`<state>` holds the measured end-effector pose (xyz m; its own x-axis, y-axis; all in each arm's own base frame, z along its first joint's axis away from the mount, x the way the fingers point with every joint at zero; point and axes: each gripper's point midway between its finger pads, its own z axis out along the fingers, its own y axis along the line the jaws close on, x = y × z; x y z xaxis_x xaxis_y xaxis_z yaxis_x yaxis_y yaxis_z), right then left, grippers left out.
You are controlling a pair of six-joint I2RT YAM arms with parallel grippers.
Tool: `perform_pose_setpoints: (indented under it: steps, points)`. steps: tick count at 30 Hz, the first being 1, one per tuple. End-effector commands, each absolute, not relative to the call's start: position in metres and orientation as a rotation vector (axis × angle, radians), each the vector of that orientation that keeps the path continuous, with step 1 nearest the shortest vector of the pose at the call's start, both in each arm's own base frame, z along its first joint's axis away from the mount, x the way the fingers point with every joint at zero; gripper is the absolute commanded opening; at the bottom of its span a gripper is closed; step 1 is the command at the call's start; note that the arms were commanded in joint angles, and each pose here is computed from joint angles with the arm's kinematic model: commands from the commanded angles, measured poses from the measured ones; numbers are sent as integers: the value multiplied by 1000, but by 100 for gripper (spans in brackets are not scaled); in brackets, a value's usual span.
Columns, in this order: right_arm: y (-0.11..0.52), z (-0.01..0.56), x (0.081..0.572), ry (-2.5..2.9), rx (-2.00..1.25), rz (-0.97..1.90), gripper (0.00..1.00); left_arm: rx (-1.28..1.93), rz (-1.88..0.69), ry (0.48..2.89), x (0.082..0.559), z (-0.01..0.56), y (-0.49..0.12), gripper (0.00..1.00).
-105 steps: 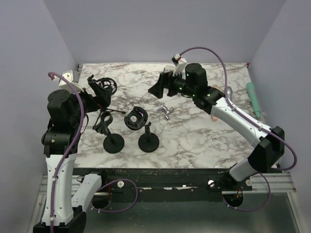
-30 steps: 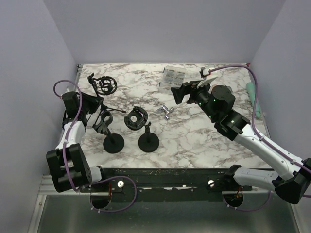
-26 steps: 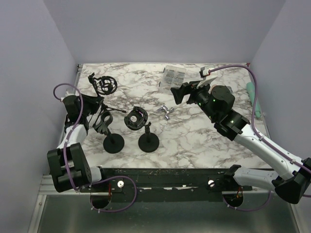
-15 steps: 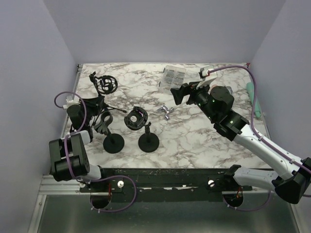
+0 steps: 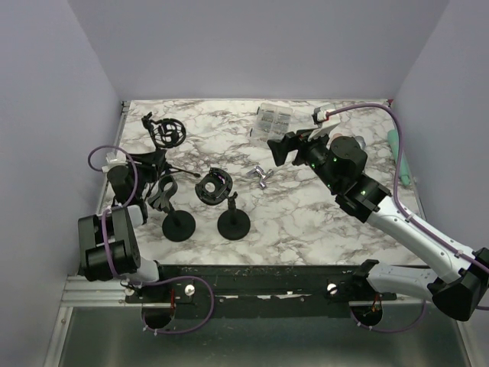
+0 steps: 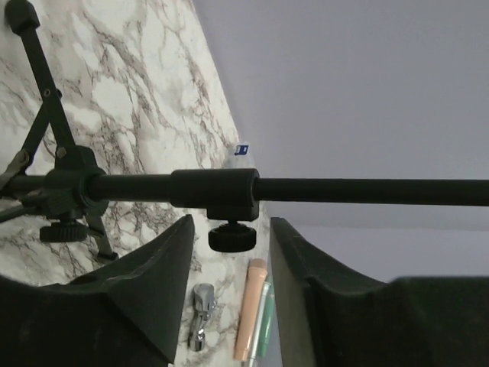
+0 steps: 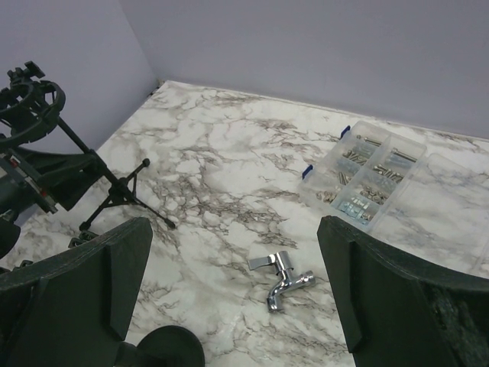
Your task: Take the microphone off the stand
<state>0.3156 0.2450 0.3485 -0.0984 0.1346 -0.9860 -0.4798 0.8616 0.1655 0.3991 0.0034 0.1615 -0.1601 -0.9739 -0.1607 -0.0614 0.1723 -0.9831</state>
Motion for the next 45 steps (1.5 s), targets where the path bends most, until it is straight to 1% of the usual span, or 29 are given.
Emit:
perform_pose_setpoints:
  steps: [1,5,6,10,13,18,22,26,28,31,34,36,38,39,41,42,45]
  points:
    - [246,349,318,1579,-268,518,100,-1044,-972,1689,388,145,-4,54]
    - [247,349,318,1580,-270,519,100,-988,-767,1799,378,154,10,74]
    - [247,349,318,1580,-270,518,100,-982,-730,1816,376,157,13,77]
    - [247,349,318,1581,-271,522,100,-945,-689,1866,374,162,14,77]
    - [247,350,317,1580,-271,523,100,-973,-680,1918,374,155,12,75]
    - [246,349,318,1582,-268,514,100,-931,-642,1969,385,160,3,72]
    - [245,349,318,1580,-267,512,100,-930,-594,1993,392,160,2,63]
    - [246,348,318,1580,-267,513,100,-921,-556,2028,399,159,-2,59]
    - [246,348,318,1580,-267,512,100,-917,-546,2040,402,157,-4,54]
    - [246,348,319,1580,-266,510,100,-930,-533,2046,406,154,-3,43]
    - [246,347,319,1582,-266,508,100,-939,-535,2048,410,154,-3,36]
    - [246,347,319,1583,-267,507,100,-948,-531,2056,411,152,-4,27]
    - [245,346,320,1585,-266,503,100,-957,-523,2063,411,149,-3,21]
    - [246,345,320,1586,-266,503,100,-959,-517,2064,411,148,-2,17]
    - [246,344,321,1588,-268,502,100,-970,-511,2067,409,146,-1,4]
    - [246,344,321,1590,-268,502,100,-977,-516,2070,408,144,-2,0]
    - [247,343,321,1592,-269,501,100,-991,-620,2033,408,145,-12,0]
